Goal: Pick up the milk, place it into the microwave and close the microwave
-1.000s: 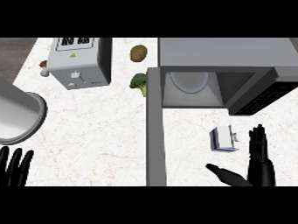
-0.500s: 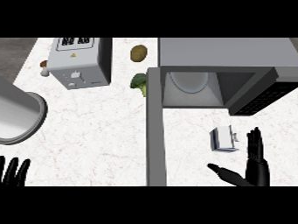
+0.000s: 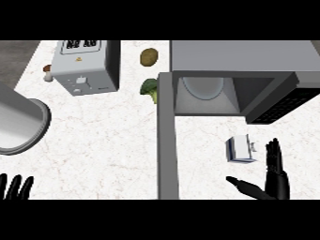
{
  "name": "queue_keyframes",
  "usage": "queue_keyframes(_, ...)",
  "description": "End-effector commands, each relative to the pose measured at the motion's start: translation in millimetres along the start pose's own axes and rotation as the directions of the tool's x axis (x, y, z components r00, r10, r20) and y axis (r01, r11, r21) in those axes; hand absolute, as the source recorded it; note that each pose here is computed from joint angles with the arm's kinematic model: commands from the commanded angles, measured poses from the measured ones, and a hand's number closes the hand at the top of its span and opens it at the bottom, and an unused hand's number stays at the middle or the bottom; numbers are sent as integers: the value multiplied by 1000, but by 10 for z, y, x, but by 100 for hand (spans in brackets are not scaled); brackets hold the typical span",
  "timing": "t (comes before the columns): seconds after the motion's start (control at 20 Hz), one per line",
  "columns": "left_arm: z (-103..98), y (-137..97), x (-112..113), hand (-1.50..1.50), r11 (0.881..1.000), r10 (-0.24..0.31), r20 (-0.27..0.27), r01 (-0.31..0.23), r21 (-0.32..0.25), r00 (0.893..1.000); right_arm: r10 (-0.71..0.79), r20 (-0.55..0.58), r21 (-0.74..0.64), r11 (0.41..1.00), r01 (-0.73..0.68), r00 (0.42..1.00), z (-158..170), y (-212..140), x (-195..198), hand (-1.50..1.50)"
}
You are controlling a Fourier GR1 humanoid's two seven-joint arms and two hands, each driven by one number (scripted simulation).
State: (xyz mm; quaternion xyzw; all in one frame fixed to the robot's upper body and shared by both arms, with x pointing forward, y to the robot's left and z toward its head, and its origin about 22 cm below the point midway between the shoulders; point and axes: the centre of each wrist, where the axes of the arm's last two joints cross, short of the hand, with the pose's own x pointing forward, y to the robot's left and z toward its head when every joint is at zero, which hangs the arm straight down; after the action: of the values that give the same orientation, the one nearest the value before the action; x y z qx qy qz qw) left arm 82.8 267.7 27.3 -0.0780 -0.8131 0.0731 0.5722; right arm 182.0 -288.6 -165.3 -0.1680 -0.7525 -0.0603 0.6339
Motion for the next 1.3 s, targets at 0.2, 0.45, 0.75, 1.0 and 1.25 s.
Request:
queue_keyframes(0.2,1,134,43,-150,1000,1,-8,-1,-1,1000,-30,60,62,998,26,998,-193,104,-9,-150)
queue_keyframes(0.45,11,41,136,-150,1000,1,7,-1,-7,1000,-78,55,47,996,76,995,-284,328,-20,-150)
queue_keyframes(0.75,10,-80,-93,-150,1000,-13,17,13,-12,1000,-58,26,-1,998,58,998,-390,307,-66,-150)
queue_keyframes(1.0,14,165,-20,-150,1000,-10,0,10,-6,1000,107,93,-53,993,-103,990,-510,321,-14,150)
queue_keyframes(1.25,40,32,73,-150,1000,28,15,-28,-13,999,144,102,-88,987,-135,984,-500,492,-28,150)
